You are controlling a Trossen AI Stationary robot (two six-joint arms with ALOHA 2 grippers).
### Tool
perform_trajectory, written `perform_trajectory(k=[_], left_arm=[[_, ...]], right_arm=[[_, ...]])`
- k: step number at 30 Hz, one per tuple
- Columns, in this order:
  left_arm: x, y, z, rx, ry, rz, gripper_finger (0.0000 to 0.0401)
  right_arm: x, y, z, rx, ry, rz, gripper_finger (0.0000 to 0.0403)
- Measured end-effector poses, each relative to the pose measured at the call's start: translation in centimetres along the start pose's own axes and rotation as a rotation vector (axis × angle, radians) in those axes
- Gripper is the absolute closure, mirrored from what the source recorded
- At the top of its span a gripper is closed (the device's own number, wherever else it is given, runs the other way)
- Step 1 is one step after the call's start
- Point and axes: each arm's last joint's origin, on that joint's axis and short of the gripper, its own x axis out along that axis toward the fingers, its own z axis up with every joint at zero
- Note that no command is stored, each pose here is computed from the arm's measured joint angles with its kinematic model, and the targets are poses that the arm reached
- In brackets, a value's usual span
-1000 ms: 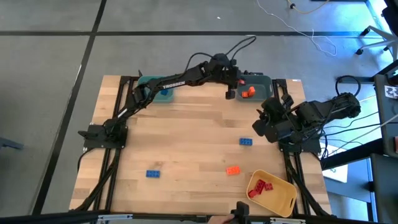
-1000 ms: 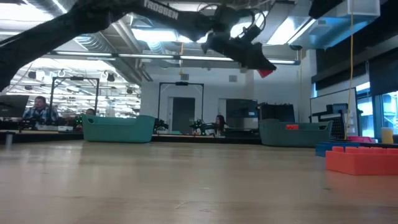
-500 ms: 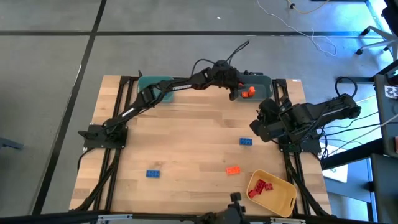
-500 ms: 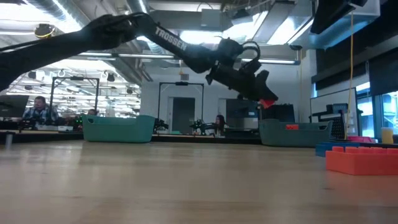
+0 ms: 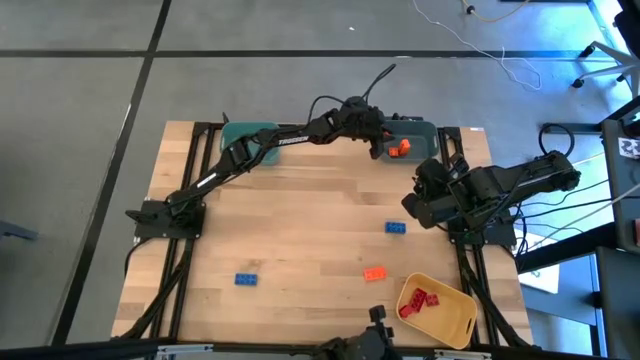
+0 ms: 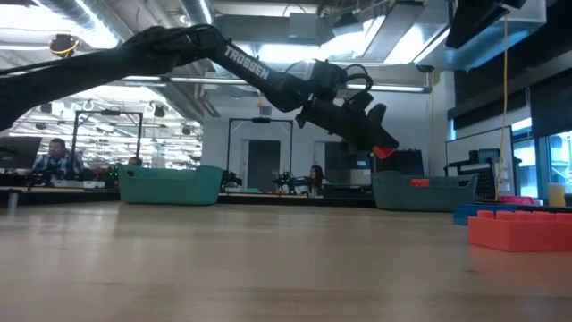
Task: Sort & place blocks by color
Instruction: Put the orange game piece into the dark blue bin
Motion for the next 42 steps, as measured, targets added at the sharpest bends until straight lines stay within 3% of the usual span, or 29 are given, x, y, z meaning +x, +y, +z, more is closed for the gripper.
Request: perform_trajectory(k=[12, 29, 37, 42], left_arm=[[0.0, 0.1, 0.4, 0.028, -0.043, 0.061, 0.0317], [0.4, -1.4, 0.5, 0.08, -0.048, 0.036, 0.0287], [0.4, -1.2, 0.1, 0.067, -0.01, 0.108, 0.0286], [0.4, -1.1, 0.2, 0.089, -0.021, 0.088, 0.0304]], right_arm=[[0.0, 0.3, 0.2, 0.024, -0.012, 0.021, 0.0279], [0.0, 0.3, 0.1, 0.032, -0.006, 0.025, 0.0279], [0.0, 0.3, 0.2, 0.034, -0.006, 0.026, 0.0279], [0.0, 0.4, 0.2, 0.041, -0.01, 0.032, 0.0279]])
